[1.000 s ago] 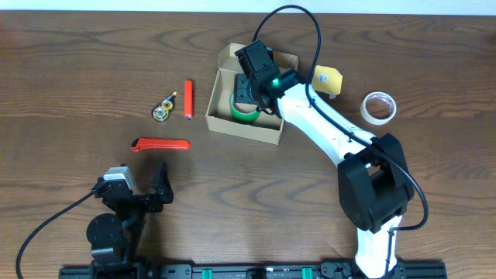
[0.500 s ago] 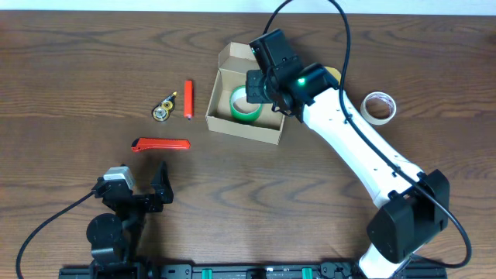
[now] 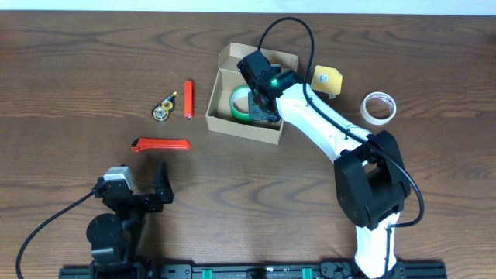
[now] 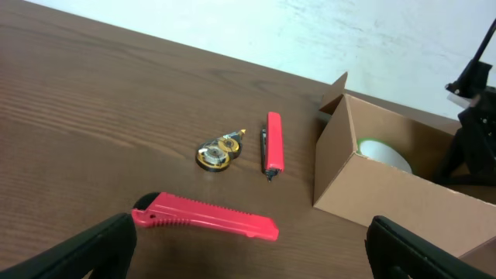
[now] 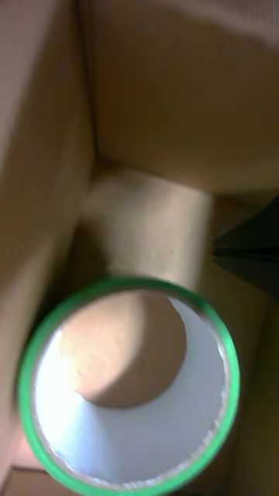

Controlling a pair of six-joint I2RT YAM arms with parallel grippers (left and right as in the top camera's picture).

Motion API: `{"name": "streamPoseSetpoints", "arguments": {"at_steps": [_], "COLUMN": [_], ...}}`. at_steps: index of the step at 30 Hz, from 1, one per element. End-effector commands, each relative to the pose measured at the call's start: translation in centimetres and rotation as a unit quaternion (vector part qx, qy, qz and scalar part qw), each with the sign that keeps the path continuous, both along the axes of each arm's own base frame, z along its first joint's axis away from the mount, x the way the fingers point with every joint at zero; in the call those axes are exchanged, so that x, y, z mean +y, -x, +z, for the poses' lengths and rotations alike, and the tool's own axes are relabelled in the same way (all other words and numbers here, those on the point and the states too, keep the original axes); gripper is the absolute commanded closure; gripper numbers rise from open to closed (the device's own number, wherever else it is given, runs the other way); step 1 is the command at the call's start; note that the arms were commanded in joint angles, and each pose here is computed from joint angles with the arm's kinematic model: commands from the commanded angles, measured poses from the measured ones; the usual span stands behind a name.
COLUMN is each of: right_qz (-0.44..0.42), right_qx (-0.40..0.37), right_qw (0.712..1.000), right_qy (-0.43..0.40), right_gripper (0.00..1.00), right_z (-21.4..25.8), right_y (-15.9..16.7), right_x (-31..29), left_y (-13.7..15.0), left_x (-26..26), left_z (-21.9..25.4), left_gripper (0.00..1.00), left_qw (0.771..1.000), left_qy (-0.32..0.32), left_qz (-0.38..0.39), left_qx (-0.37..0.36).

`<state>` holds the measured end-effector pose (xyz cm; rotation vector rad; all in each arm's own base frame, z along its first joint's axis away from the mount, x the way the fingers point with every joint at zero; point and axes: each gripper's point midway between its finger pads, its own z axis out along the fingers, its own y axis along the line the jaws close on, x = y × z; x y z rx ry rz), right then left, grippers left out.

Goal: Pack container
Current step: 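Lower the green tape into the box and open the right gripper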

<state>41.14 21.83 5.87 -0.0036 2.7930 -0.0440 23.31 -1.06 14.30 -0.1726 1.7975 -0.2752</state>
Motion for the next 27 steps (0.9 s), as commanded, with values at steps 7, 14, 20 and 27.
{"name": "streamPoseSetpoints", "arguments": {"at_steps": [7,14,20,27], "right_qz": [-0.041,-0.022,-0.015,-0.004], "right_qx": [0.01,-0.019,-0.027,-0.031], "right_qw": [0.999,0.999,0.999,0.998], "right_qy": [0.019,-0.016,-0.037,-0.061], "right_gripper": [0.99,0.99,0.99,0.99], "right_z": [-2.4,-2.0,-2.1,-1.9], "right_y": [-0.5,-1.9,-2.5,-2.8], "right_x": [-1.3,0.7,1.7,2.8], "left_y": [0.0,0.0,0.0,0.0], "left_x": [0.3,0.3,0.3,0.3], "left_z": [-1.2,-1.3,-1.2,-1.3], "left_gripper": [0.05,0.05,0.05,0.05], "left_qw": [1.0,1.0,1.0,1.0], "left_qy": [0.0,0.0,0.0,0.0], "left_qz": [0.008,0.009,0.008,0.008], "left_qx": [0.013,0.013,0.013,0.013]}}
